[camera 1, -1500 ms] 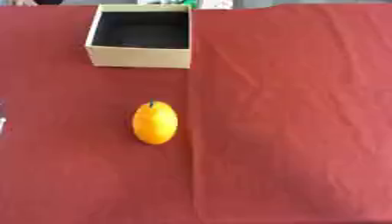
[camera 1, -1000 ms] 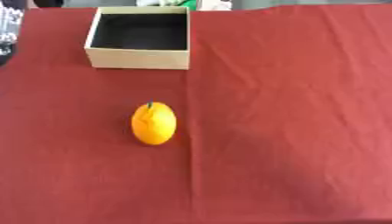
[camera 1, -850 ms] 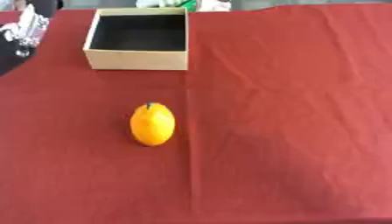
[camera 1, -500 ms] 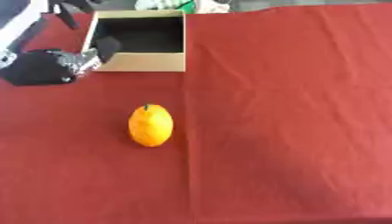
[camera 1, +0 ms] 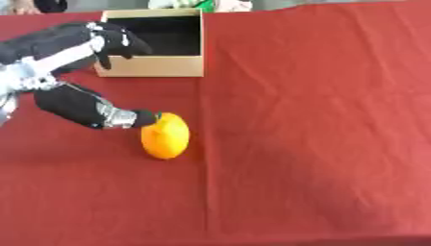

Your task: Pick up objects on the table and place them in the box.

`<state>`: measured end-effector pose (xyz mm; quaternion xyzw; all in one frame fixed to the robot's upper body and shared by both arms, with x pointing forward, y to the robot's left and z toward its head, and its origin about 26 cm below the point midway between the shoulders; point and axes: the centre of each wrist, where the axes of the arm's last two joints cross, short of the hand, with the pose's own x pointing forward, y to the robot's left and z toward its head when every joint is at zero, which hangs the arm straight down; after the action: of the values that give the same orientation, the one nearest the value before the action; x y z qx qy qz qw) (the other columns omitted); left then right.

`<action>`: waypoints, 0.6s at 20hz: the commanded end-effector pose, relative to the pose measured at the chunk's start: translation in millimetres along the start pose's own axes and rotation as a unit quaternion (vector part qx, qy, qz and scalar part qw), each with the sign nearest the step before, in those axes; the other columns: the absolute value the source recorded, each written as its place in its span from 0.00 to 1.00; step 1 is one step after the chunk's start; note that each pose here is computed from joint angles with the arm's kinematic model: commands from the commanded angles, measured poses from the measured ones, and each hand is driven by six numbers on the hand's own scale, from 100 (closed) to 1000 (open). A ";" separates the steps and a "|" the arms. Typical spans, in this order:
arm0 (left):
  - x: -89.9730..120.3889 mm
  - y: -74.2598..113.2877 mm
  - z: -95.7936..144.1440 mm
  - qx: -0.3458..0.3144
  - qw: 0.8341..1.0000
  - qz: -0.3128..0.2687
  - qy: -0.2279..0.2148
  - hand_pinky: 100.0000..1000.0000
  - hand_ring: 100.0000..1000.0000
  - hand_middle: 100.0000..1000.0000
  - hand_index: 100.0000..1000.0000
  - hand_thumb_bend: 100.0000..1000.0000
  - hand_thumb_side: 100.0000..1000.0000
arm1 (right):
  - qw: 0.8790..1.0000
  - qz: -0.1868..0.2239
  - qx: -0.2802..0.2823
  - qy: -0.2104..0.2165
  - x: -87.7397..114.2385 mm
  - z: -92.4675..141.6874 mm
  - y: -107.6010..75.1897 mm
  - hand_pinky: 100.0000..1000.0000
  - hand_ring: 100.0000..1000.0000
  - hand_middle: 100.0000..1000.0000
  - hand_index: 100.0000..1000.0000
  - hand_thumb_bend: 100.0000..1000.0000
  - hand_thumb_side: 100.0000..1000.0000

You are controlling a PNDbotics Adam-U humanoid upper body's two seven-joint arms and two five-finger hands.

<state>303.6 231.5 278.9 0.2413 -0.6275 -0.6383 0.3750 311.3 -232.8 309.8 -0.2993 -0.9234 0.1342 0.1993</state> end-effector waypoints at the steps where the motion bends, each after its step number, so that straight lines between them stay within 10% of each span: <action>1: 4.2 5.9 2.2 -0.025 1.000 -0.011 -0.002 0.65 0.80 0.77 0.86 0.70 0.37 | 1.000 0.006 -0.003 -0.019 6.0 -5.4 -7.4 0.92 0.85 0.79 0.90 0.00 0.93; 12: 14.6 -9.8 -9.1 -0.082 0.996 -0.019 -0.010 0.62 0.80 0.77 0.86 0.46 0.12 | 1.000 0.001 -0.004 -0.020 6.9 -6.0 -6.6 0.92 0.85 0.78 0.90 0.00 0.93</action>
<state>302.9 215.8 263.3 0.2090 -0.5711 -0.6944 0.3846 311.3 -232.7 309.8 -0.2987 -0.9235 0.1344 0.1995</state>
